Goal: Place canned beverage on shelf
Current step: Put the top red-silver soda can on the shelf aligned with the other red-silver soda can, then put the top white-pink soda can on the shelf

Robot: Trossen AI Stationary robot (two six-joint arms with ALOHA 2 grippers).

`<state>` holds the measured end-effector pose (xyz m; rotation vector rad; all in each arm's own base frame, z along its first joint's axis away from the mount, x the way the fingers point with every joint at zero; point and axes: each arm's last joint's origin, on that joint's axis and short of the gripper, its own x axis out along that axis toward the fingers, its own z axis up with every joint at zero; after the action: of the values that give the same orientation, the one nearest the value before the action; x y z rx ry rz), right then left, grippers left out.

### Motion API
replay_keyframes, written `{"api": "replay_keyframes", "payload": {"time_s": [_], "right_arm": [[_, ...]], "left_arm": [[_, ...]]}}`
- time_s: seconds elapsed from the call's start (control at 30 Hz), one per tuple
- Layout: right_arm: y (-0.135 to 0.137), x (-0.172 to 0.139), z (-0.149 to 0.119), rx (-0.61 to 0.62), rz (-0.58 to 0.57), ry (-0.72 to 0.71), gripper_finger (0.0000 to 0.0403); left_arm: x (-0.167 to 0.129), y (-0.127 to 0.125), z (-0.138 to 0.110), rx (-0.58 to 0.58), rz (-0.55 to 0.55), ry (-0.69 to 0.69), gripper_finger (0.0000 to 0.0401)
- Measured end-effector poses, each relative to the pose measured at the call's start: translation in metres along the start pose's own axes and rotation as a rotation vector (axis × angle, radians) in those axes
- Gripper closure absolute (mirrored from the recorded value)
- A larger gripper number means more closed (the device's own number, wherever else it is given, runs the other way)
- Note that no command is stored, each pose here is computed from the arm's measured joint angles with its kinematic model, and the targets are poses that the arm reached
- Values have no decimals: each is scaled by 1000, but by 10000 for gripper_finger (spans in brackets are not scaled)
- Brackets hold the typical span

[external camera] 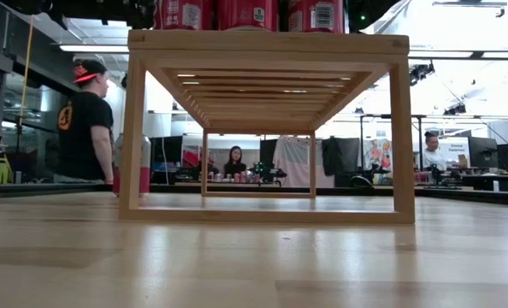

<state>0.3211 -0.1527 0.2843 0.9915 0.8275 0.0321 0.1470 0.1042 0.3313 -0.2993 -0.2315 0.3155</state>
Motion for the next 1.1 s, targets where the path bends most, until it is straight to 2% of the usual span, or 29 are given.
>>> {"api": "replay_keyframes", "payload": {"time_s": [0.17,0.3,0.4,0.47,0.57,0.63,0.73,0.9,1.0,1.1], "right_arm": [[1,-33,3,-17,-44,-116,403],[15,-59,-4,-167,-82,-196,403],[30,-76,-17,-273,-136,-231,403],[39,-86,-30,-322,-212,-245,403],[50,-103,-50,-355,-337,-284,403],[52,-112,-66,-370,-374,-326,403],[50,-123,-92,-385,-360,-410,403],[50,-131,-137,-433,-241,-612,403],[54,-137,-154,-489,-183,-758,403],[56,-141,-164,-511,-177,-853,403]], "left_arm": [[0,0,0,0,0,0,401],[0,0,0,0,0,0,401],[0,0,0,-14,0,0,401],[0,0,0,-26,0,-1,401],[1,-2,-1,-52,-11,2,401],[1,-4,-2,-56,-26,9,401],[2,-9,-4,-44,-58,24,401],[4,-17,-7,-9,-105,42,401],[4,-21,-9,-9,-125,50,401],[4,-22,-9,25,-132,50,401]]}}
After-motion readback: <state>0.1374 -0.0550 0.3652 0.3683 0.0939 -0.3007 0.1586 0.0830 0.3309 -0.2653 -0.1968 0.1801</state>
